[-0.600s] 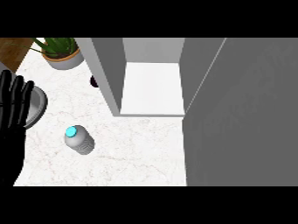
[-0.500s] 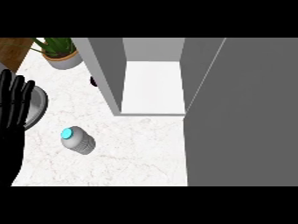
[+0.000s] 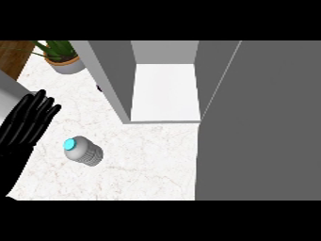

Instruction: Pick up the bottled water, place it into the cabinet and close the cabinet

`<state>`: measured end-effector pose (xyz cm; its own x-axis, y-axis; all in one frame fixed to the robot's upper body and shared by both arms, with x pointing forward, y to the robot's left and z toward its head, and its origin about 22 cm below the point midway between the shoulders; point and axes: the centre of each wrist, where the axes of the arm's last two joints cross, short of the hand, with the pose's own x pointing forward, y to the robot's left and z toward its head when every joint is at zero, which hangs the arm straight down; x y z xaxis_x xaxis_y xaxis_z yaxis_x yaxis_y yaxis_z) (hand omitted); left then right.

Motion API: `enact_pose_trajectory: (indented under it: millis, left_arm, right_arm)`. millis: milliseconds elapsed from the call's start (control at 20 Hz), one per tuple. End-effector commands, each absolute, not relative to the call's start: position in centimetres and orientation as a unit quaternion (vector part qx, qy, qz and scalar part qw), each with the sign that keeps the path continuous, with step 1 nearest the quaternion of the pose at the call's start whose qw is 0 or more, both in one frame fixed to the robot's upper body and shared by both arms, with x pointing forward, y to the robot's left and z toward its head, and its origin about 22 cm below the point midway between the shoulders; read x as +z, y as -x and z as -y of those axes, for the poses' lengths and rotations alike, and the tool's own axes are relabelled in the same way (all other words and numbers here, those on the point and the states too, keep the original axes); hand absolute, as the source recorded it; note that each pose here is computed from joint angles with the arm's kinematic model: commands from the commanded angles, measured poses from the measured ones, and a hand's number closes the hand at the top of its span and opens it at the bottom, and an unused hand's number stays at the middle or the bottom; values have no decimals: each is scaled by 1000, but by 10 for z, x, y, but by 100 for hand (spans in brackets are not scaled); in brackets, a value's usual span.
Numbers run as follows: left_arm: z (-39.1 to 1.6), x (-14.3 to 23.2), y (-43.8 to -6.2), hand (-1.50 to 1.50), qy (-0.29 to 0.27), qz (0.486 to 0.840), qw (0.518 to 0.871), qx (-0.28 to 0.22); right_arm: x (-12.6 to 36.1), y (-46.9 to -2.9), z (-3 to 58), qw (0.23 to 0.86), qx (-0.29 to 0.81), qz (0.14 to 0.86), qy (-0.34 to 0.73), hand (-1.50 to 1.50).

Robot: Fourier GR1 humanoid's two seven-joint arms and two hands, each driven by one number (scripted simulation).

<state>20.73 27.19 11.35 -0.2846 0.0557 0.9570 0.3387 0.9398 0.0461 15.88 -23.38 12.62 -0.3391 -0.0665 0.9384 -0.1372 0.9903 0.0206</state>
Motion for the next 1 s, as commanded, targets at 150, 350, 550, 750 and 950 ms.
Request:
enact_pose_trajectory:
  millis: [150, 350, 550, 750, 950]
  left_arm:
    - [-282, 138, -177, -150, 150, 761, 616, -133]
    - [-289, 134, -162, -150, 134, 754, 630, -131]
    - [-296, 132, -151, -150, 117, 746, 641, -136]
    - [-299, 115, -178, -150, 97, 751, 640, -131]
    - [-305, 92, -167, -150, 84, 755, 641, -110]
  right_arm:
    - [141, -117, 233, 607, 19, 790, -85, -150]
    - [149, -104, 236, 599, 27, 797, -77, -150]
    - [162, -85, 234, 600, 29, 795, -82, -150]
    - [140, -82, 238, 601, 25, 794, -88, -150]
    - [146, -69, 233, 604, 23, 793, -76, -150]
